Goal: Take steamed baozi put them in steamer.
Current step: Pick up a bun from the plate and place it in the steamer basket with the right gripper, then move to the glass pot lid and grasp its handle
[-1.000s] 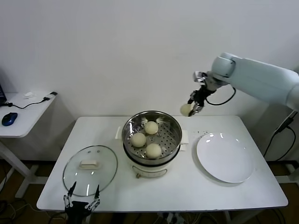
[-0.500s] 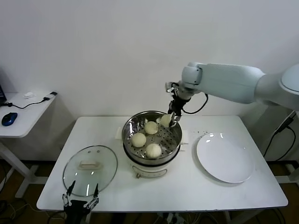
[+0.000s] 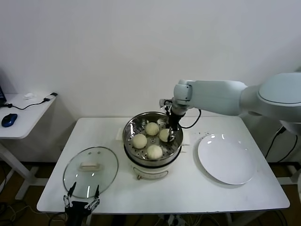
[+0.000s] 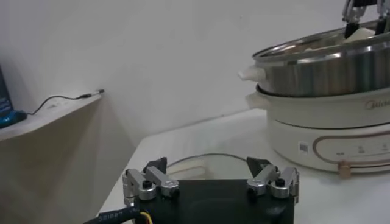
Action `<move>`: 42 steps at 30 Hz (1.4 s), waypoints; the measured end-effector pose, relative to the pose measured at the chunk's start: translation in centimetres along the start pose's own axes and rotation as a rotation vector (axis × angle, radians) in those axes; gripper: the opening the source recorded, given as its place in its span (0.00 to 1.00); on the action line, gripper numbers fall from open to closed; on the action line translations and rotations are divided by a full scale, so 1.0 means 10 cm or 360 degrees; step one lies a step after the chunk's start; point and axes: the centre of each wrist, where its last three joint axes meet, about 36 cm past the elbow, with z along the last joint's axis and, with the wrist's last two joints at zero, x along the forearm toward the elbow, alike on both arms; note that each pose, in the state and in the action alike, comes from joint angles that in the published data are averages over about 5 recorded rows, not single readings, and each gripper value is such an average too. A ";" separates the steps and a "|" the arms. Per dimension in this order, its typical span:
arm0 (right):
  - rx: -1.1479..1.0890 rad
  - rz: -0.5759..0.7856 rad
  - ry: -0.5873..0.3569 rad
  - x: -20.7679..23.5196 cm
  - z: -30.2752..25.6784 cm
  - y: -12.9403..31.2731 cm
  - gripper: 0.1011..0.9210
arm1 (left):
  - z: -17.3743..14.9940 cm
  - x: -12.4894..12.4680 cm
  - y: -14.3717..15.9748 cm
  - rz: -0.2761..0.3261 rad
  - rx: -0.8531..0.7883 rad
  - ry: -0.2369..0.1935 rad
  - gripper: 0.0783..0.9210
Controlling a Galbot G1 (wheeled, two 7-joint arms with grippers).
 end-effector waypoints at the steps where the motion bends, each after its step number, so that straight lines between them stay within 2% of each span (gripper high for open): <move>1: 0.0001 0.0000 0.0004 -0.02 -0.01 0.00 0.60 | 0.00 0.00 0.00 -0.0001 0.0000 0.0001 0.88; 4: 0.0001 0.0004 0.0013 -0.06 -0.03 0.01 0.64 | 0.01 0.00 0.01 -0.0003 -0.0001 0.0003 0.88; 9: -0.0005 0.0009 0.0012 -0.06 -0.05 0.01 0.80 | 0.02 0.00 0.03 -0.0005 -0.0005 0.0003 0.88; 12: -0.0008 0.0014 0.0006 -0.04 -0.05 0.01 0.87 | 0.02 0.00 0.04 -0.0006 -0.0008 0.0003 0.88; 19: -0.0015 0.0029 -0.0036 0.11 -0.01 0.00 0.88 | 0.02 0.01 0.04 -0.0008 -0.0011 0.0001 0.88; 25: -0.0026 0.0060 -0.0110 0.40 0.17 -0.01 0.88 | 0.00 0.01 0.05 -0.0012 -0.0017 -0.0009 0.88; 29: -0.0040 0.0102 -0.0217 0.63 0.41 0.00 0.88 | -0.03 0.00 0.07 -0.0021 -0.0028 -0.0019 0.88; 35: -0.0064 0.0249 -0.0465 0.84 0.87 0.12 0.88 | -0.07 0.00 0.12 -0.0039 -0.0044 -0.0024 0.88; 42: -0.0187 0.0549 -0.0837 0.64 1.49 0.44 0.88 | -0.10 0.00 0.14 -0.0057 -0.0076 -0.0032 0.88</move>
